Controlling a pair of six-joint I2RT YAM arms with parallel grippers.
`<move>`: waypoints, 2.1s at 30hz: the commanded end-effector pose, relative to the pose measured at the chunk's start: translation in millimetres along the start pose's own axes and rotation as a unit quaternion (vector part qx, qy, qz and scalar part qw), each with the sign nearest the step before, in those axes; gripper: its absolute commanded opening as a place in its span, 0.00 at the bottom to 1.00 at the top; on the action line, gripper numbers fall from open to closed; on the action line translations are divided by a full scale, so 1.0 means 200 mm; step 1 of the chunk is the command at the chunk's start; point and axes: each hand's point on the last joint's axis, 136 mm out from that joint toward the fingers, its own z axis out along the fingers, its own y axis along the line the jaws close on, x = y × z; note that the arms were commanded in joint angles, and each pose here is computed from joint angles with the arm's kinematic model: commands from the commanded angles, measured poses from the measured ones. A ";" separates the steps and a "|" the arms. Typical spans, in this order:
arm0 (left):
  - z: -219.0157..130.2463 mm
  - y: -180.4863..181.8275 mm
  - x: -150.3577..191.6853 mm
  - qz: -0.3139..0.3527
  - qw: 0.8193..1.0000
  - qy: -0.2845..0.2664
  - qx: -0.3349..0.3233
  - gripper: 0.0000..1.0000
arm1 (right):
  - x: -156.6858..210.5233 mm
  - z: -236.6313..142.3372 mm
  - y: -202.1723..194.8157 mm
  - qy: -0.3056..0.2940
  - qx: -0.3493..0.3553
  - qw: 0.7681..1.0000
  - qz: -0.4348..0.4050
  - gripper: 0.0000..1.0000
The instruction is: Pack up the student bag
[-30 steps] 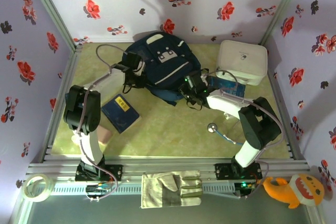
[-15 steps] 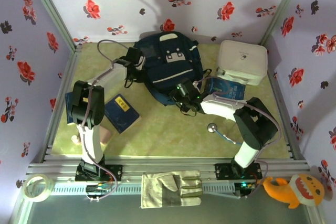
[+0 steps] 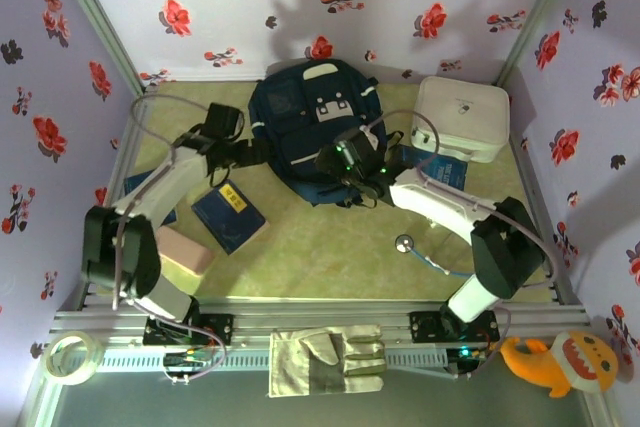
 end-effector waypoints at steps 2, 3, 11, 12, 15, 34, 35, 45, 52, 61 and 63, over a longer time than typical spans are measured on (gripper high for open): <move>-0.01 0.24 0.14 -0.085 0.996 0.005 -0.038 0.98 | 0.13 0.10 0.22 0.048 -0.044 0.988 -0.143 0.81; -0.03 0.28 0.18 -0.095 0.995 0.008 -0.041 0.99 | 0.17 0.13 0.29 0.059 -0.063 0.981 -0.173 0.80; -0.06 0.51 0.35 -0.181 0.981 0.007 -0.068 1.00 | 0.56 0.39 0.54 0.152 -0.088 0.939 -0.294 0.79; -0.07 0.54 0.36 -0.192 0.979 0.003 -0.071 1.00 | 0.60 0.42 0.56 0.159 -0.085 0.935 -0.307 0.79; -0.08 0.62 0.38 -0.222 0.972 -0.008 -0.073 1.00 | 0.69 0.50 0.57 0.177 -0.070 0.921 -0.341 0.75; -0.05 0.67 0.36 -0.237 0.970 0.002 -0.059 1.00 | 0.91 0.71 0.48 0.219 0.011 0.885 -0.410 0.50; -0.05 0.67 0.37 -0.237 0.970 0.006 -0.059 1.00 | 0.91 0.71 0.47 0.219 0.016 0.885 -0.411 0.50; 0.01 0.61 0.41 -0.242 0.969 0.038 -0.028 1.00 | 0.80 0.66 0.19 0.197 0.144 0.879 -0.410 0.45; 0.06 0.50 0.47 -0.233 0.970 0.068 0.015 0.98 | 0.71 0.53 0.09 0.173 0.138 0.919 -0.325 0.44; 0.10 0.22 0.56 -0.161 0.975 0.121 0.095 0.90 | 0.60 0.51 0.34 0.173 0.002 0.953 -0.248 0.45; 0.11 0.20 0.58 -0.154 0.975 0.130 0.097 0.88 | 0.59 0.54 0.31 0.177 0.012 0.956 -0.236 0.42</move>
